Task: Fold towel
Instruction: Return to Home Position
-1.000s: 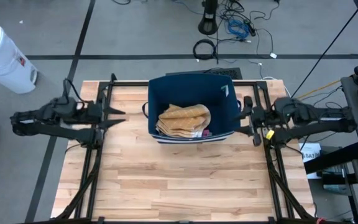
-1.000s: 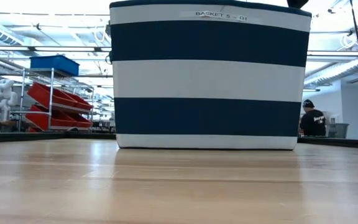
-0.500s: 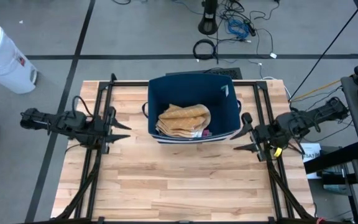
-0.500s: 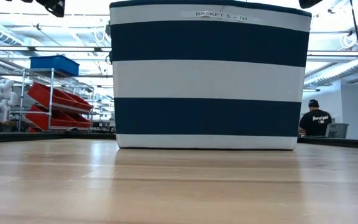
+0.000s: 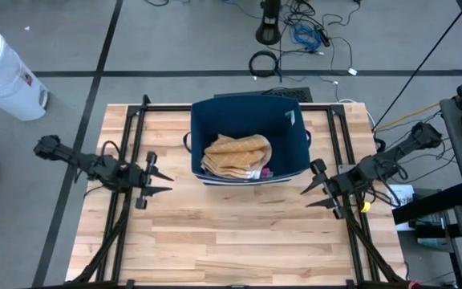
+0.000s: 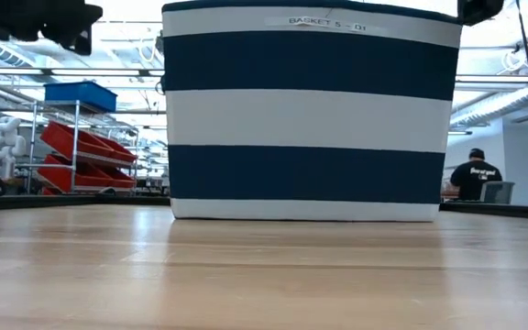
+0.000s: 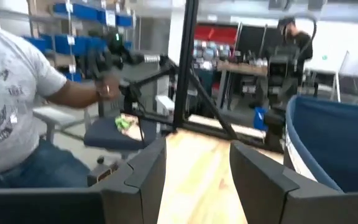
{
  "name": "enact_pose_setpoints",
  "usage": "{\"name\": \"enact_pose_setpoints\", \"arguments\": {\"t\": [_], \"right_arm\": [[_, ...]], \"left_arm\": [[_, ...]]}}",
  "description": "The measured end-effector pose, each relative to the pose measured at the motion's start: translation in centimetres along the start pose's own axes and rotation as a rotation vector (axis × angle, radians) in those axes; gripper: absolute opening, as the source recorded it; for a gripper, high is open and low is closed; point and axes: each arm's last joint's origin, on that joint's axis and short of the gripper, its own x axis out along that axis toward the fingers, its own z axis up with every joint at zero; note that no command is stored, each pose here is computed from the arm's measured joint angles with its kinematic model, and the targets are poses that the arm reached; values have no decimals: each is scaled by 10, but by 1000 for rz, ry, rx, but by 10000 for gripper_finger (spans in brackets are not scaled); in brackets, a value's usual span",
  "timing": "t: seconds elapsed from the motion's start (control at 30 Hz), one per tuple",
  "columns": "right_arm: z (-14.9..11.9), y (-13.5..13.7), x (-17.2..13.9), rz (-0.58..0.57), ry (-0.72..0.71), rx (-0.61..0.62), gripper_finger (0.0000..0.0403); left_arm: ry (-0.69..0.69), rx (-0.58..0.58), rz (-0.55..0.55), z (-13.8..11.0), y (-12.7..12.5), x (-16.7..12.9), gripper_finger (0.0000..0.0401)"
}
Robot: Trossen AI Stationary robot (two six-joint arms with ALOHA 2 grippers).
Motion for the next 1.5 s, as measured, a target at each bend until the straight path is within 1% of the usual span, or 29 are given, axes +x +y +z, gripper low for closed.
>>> {"name": "enact_pose_setpoints", "arguments": {"t": [0.1, 0.17, 0.2, 0.3, 0.43, 0.53, 0.63, 0.7, 0.73, 0.77, 0.87, 1.07, 1.17, 1.37, 1.4, 1.5], "right_arm": [[-15, 2, -1, 21, -17, 18, 162], [-31, 3, -2, 25, 24, 11, 162], [-33, 3, -3, 26, 7, 8, 162], [-23, 2, -10, 30, -107, -29, 161], [-30, 2, -14, 45, -59, -65, 148], [-34, 2, -14, 47, -56, -43, 132], [-52, 4, -13, 52, -30, -8, 119], [-60, 4, -13, 49, -67, 7, 113], [-57, 4, -13, 45, -113, 12, 111], [-57, 3, -13, 38, -137, 18, 110], [-60, 1, -13, -6, -97, 29, 110], [-57, -9, -14, -89, -129, -66, 109], [-57, -15, -15, -148, -127, -97, 109], [-59, -31, -17, -281, -96, -92, 109], [-60, -34, -18, -296, -91, -85, 109], [-62, -39, -19, -292, -73, -70, 109]], "left_arm": [[-12, 12, -4, -11, -3, 2, 128], [-22, 17, 10, -18, -4, 4, 128], [-28, 19, 15, -21, -5, 4, 128], [-48, 35, 20, -19, -4, 4, 128], [-46, 36, 0, -18, -5, 4, 128], [-12, 19, -9, -29, -7, 5, 128], [5, -2, 3, -44, -9, 6, 128], [7, -15, 13, -55, -11, 7, 128], [5, -22, 19, -60, -12, 7, 128], [15, -29, 30, -61, -11, 7, 128], [25, -28, 65, -62, -8, 7, 128], [34, -7, 158, -63, 5, 8, 128], [35, -11, 162, -65, 13, 8, 128], [17, -15, 183, -66, 30, 6, 128], [19, -15, 187, -66, 32, 5, 128], [22, -17, 206, -68, 39, 3, 128]]}}
